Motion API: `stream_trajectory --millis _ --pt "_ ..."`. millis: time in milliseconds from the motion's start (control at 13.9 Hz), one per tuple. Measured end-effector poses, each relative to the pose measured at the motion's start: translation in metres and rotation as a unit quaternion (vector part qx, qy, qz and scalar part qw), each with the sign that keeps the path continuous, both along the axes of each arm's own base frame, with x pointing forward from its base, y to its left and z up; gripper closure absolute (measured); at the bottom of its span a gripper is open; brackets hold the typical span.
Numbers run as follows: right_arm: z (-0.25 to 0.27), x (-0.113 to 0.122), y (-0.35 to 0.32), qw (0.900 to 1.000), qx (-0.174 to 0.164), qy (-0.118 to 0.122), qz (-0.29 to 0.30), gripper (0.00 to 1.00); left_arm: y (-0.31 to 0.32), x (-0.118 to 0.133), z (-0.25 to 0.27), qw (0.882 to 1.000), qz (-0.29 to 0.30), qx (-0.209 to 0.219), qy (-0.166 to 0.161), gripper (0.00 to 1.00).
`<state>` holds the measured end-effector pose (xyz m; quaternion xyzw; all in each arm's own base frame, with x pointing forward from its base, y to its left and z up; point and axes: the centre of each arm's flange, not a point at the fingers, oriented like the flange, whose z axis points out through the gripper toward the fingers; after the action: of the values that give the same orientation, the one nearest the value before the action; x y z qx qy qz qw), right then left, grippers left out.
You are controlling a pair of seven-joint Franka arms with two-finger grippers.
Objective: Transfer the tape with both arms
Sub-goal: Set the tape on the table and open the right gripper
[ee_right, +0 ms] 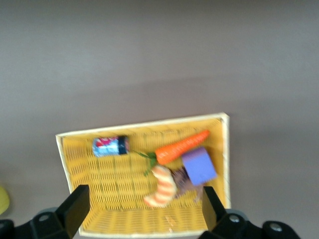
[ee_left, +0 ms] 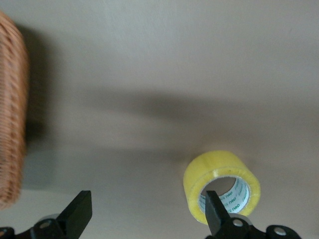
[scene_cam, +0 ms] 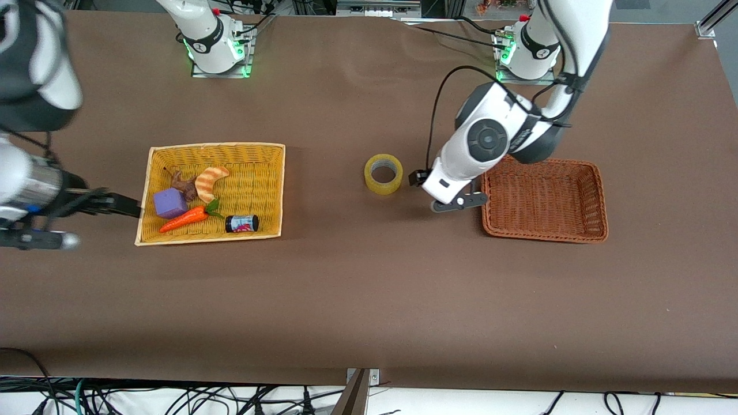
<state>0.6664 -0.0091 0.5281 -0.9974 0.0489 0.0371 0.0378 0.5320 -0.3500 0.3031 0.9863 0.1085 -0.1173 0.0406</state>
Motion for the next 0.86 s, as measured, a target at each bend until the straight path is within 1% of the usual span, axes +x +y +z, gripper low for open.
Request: stream_trajectory --millis 144,288,432,576,720,864 --pt "0.025 -0.014 -0.033 1.000 0.008 -0.006 0.007 0.00 -0.023 -0.010 -0.027 1.000 0.005 -0.002 0.001 0.00" --pt "0.042 -0.026 -0.036 1.000 -0.001 -0.014 0.025 0.00 -0.048 -0.024 -0.054 1.000 0.003 -0.007 -0.001 0.00" --pt "0.051 -0.037 -0.030 0.999 -0.011 -0.017 0.031 0.00 -0.065 -0.036 -0.076 1.000 0.005 -0.007 0.002 0.00" --pt "0.067 -0.048 -0.024 0.999 -0.016 -0.028 0.033 0.00 -0.067 -0.040 -0.091 1.000 0.007 -0.009 0.002 0.00" --pt "0.083 -0.064 -0.020 0.998 -0.021 -0.038 0.035 0.00 -0.067 -0.046 -0.105 1.000 0.011 -0.015 -0.007 0.00" --pt "0.093 -0.074 -0.017 0.998 -0.032 -0.043 0.039 0.00 -0.068 -0.050 -0.110 1.000 0.011 -0.020 -0.015 0.00"
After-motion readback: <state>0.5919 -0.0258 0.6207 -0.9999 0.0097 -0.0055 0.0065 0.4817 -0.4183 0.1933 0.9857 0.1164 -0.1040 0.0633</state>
